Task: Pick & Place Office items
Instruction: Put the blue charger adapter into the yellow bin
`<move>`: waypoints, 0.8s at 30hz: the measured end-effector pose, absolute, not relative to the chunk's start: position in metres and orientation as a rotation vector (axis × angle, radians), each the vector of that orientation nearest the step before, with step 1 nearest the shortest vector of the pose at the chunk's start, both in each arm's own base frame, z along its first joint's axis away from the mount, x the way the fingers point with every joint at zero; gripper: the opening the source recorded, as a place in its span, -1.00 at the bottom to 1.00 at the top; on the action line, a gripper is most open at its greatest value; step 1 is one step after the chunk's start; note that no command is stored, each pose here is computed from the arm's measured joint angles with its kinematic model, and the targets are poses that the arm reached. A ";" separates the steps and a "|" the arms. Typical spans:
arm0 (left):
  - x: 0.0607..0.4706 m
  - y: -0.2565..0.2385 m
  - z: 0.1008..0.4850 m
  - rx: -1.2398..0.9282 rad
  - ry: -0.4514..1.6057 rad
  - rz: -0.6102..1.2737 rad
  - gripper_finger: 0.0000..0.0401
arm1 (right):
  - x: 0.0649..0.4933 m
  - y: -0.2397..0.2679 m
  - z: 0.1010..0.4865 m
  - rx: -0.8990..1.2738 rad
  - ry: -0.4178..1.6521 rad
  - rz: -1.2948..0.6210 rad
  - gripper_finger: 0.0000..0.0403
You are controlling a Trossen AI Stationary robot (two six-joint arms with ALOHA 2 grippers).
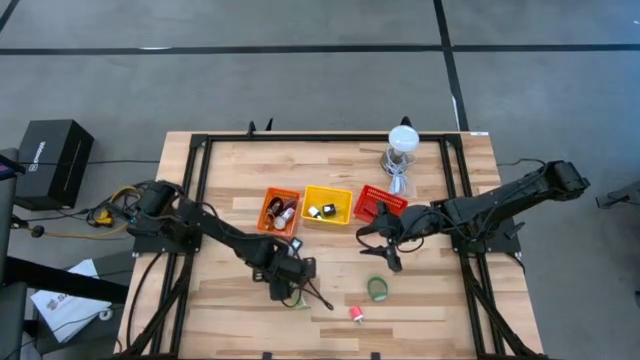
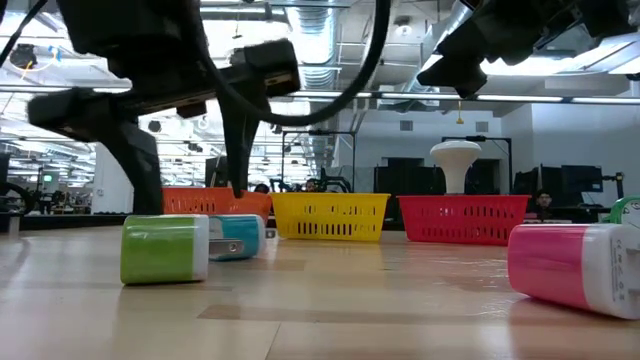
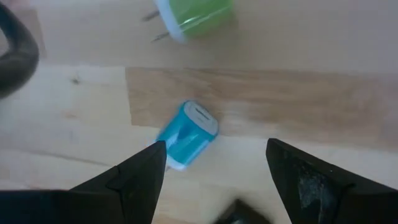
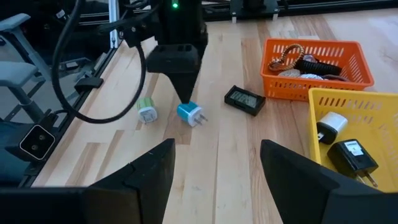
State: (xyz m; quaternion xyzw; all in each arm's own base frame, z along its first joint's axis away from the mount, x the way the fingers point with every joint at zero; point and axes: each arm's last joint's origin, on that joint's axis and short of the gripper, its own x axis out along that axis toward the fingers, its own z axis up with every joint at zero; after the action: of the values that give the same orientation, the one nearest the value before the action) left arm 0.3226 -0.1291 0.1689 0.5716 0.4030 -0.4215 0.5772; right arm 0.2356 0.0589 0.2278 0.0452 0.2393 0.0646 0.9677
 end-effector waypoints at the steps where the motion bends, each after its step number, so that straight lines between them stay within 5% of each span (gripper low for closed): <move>1: 0.323 -0.128 0.169 1.373 0.928 -1.006 0.34 | 0.236 0.059 0.228 0.092 0.483 0.131 0.13; 12: 0.324 -0.125 0.156 1.757 0.830 -1.178 0.34 | 0.236 0.059 0.228 0.094 0.479 0.131 0.13; 24: 0.322 -0.136 0.159 1.954 0.799 -1.148 0.34 | 0.236 0.059 0.228 0.095 0.478 0.131 0.13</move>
State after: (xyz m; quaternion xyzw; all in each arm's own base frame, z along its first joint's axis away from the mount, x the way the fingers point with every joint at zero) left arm 0.3216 -0.1361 0.1589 0.7583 0.3101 -0.4456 0.3610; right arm 0.2358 0.0590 0.2283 0.0468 0.2365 0.0646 0.9684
